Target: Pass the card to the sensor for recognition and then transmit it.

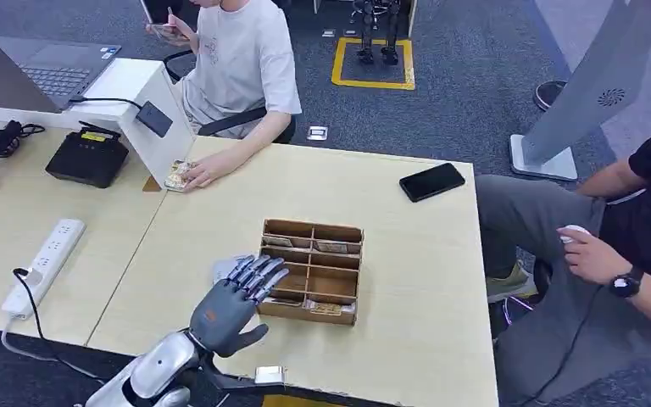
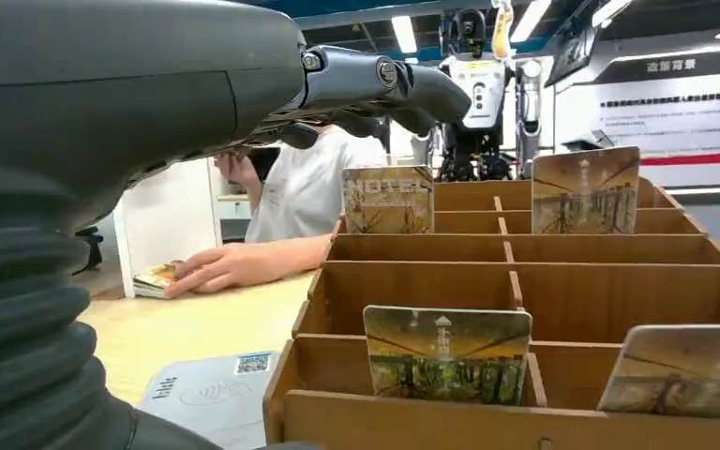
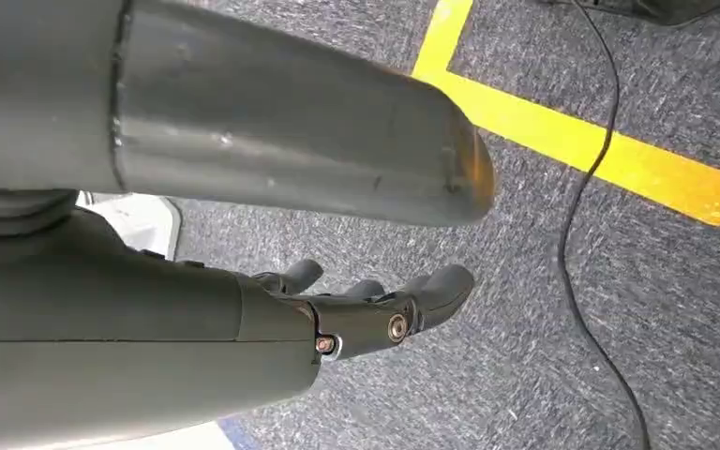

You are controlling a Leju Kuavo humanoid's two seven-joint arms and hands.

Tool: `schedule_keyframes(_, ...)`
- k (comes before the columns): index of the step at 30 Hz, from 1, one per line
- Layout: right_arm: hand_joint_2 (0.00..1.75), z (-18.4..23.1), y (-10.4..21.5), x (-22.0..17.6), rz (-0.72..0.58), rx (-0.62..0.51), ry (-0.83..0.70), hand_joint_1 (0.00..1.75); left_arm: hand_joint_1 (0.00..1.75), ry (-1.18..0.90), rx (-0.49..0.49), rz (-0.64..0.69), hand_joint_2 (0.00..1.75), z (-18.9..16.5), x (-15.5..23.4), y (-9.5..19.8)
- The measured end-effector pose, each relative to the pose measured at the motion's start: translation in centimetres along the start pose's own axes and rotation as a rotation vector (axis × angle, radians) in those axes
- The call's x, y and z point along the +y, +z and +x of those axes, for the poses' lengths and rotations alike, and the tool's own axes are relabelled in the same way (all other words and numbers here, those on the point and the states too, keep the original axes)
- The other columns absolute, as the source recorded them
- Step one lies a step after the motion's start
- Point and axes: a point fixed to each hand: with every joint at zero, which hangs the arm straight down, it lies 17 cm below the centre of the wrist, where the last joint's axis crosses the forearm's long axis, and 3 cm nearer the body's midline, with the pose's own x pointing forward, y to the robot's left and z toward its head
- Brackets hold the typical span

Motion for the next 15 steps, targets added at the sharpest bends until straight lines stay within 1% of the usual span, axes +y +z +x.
schedule_keyframes(15, 0.0, -0.09, -0.04, 0.09, 0.001, 0.001, 0.003, 0.0, 0.0, -0.001, -0.005, -0.005, 1.75, 0.16, -0.15, 0.07)
